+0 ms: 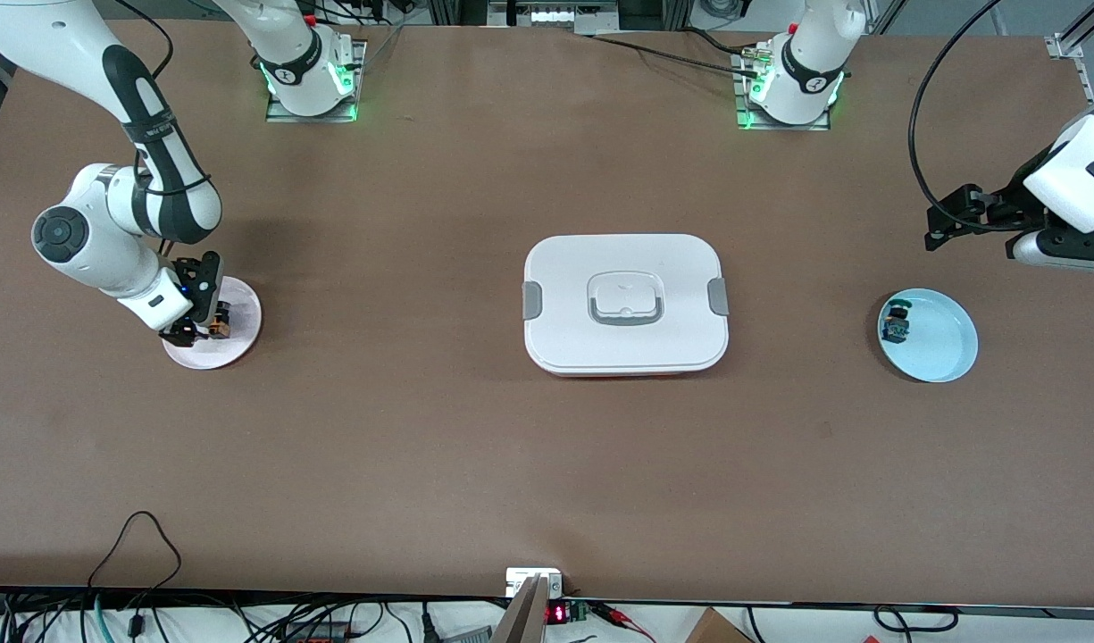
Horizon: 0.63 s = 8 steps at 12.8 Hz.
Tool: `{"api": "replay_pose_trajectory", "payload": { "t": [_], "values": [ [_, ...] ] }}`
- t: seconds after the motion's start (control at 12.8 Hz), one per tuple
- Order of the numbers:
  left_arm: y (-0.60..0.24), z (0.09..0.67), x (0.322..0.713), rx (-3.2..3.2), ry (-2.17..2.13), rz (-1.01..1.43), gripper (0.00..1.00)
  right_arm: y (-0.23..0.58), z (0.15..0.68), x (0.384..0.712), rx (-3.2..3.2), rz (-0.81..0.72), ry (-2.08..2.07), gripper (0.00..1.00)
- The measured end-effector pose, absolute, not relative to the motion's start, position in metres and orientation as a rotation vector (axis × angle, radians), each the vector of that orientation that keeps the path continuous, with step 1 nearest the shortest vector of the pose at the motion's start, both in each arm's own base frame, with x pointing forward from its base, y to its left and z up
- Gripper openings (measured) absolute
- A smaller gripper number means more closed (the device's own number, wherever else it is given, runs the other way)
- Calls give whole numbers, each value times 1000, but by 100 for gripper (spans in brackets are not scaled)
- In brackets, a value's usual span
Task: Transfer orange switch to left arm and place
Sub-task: 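Close the right gripper on the orange switch and lift it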
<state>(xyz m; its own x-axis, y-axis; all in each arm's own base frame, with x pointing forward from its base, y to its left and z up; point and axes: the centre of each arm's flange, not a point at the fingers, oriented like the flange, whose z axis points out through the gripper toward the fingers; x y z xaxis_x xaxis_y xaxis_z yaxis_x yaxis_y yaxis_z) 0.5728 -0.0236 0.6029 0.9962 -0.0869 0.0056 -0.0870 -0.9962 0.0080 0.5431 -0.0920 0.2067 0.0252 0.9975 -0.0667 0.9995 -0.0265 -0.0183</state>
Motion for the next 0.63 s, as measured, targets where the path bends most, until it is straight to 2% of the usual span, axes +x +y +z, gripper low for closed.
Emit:
{"api": "replay_pose_trajectory", "payload": {
  "t": [0.63],
  "values": [
    [-24, 603, 573, 3130, -136, 8, 100, -88, 190, 544, 2206, -60, 2164, 100]
  ]
}}
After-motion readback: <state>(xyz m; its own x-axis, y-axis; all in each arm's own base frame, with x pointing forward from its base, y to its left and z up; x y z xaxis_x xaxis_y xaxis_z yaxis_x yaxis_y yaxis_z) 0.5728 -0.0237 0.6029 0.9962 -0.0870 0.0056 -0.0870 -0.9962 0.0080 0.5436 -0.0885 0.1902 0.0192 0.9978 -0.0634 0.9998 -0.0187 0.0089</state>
